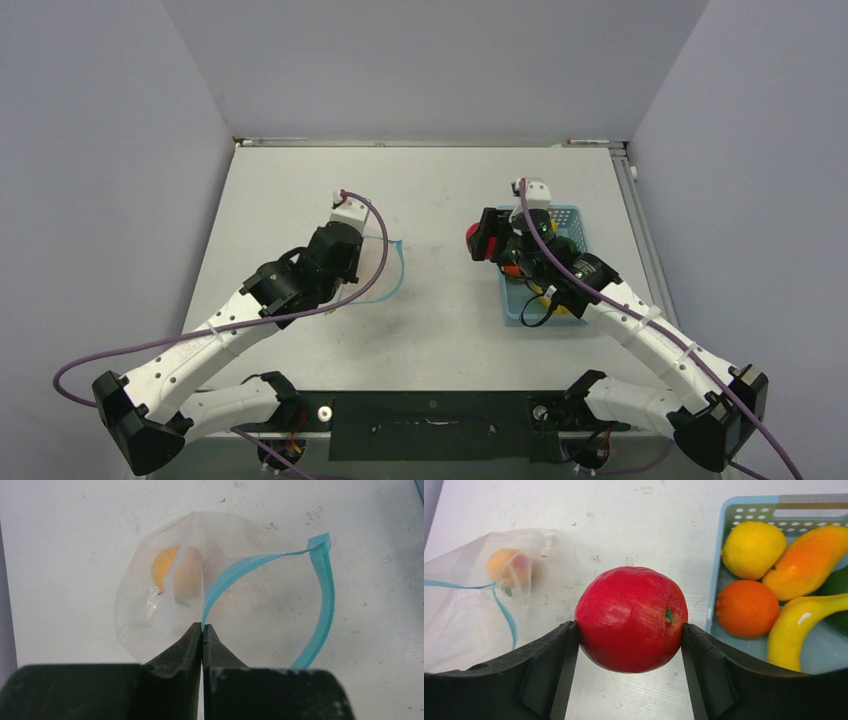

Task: Place the food in the zip-top bag and seal the zipper
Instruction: Place the fake fruit in the zipper food storage bag.

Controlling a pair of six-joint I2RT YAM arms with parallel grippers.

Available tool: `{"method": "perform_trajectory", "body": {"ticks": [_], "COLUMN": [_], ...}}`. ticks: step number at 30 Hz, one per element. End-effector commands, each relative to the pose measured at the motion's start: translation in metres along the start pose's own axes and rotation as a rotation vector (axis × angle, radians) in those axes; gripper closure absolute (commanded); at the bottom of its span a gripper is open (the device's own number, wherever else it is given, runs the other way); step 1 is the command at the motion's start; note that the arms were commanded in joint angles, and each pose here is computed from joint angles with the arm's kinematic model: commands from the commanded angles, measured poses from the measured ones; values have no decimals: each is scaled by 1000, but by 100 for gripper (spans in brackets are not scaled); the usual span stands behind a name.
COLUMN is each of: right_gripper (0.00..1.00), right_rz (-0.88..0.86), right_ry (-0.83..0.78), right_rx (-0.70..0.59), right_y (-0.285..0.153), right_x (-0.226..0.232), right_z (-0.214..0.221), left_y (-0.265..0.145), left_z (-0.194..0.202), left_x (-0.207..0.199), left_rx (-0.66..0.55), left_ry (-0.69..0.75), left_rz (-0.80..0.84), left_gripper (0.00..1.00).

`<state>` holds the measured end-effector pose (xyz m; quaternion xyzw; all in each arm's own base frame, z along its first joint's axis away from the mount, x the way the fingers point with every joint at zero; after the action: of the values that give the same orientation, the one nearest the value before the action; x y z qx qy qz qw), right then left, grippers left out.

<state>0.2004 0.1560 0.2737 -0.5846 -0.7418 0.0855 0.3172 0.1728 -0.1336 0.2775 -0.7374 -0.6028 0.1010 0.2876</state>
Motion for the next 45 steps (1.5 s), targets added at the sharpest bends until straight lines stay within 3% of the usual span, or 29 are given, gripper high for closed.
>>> {"method": "perform_trajectory", "body": {"ticks": [1, 28, 45], "right_gripper": [72, 71, 68], "right_rz": [-127, -637, -622], "right_ry": [-15, -100, -125], "right_rx": [-53, 100, 92], "right_y": [-5, -16, 26], "right_x": [27, 111, 161], "right_z": [-14, 32, 64], "left_y": [0, -1, -5], "left_z": [-9, -10, -11], "left_x": [1, 2, 4], "left_rx": [-54, -56, -69], "left_ry": [-41, -44, -53], "left_rz": [-11, -13, -7], "left_gripper": [100, 100, 100]}}
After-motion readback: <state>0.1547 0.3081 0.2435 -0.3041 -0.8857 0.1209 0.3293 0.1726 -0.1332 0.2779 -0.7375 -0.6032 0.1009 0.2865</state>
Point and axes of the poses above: each gripper's point midway between its finger pads, its own y axis out along the fingers, its own x axis along the line the jaws close on, z = x × y, the point moved 10 cm from there along -y, back along the fingers, and after that the axes turned 5 degrees about y, right-handed, at the moved point
